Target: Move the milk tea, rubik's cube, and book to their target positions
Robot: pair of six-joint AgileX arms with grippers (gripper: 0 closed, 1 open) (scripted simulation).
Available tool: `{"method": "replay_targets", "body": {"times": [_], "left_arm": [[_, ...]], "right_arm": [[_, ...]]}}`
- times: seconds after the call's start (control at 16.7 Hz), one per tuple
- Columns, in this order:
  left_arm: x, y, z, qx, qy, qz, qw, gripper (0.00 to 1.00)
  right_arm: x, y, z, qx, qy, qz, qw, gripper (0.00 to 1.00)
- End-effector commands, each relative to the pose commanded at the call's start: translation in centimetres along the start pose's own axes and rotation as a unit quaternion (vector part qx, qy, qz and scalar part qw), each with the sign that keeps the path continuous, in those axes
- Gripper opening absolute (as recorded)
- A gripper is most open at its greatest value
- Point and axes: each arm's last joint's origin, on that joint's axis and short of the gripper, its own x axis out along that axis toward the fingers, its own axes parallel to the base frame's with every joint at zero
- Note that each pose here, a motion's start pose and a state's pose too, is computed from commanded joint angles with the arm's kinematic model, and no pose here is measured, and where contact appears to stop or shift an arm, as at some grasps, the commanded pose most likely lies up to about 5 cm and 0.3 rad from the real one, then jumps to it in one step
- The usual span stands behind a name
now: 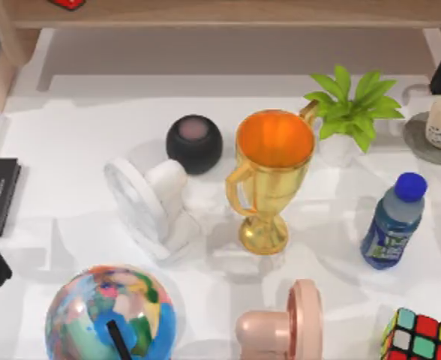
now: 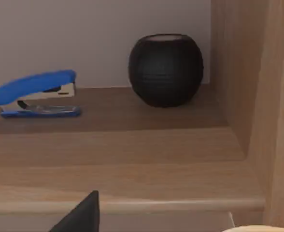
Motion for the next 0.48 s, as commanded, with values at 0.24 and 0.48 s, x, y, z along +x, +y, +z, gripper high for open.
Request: {"method": "replay_targets", "body": {"times": [0.24,0.48], "left_arm": [[0.0,0.0,0.0,0.000,0.000,0.000,1.000,1.00],[0.0,0.0,0.0,0.000,0.000,0.000,1.000,1.00]], "right_arm": [[0.2,3.9,4.0,0.061,0.024,0.058,0.996,1.00],[-1.4,8.6,7.4,0.134,0.108,0.120,0.978,1.00]]}}
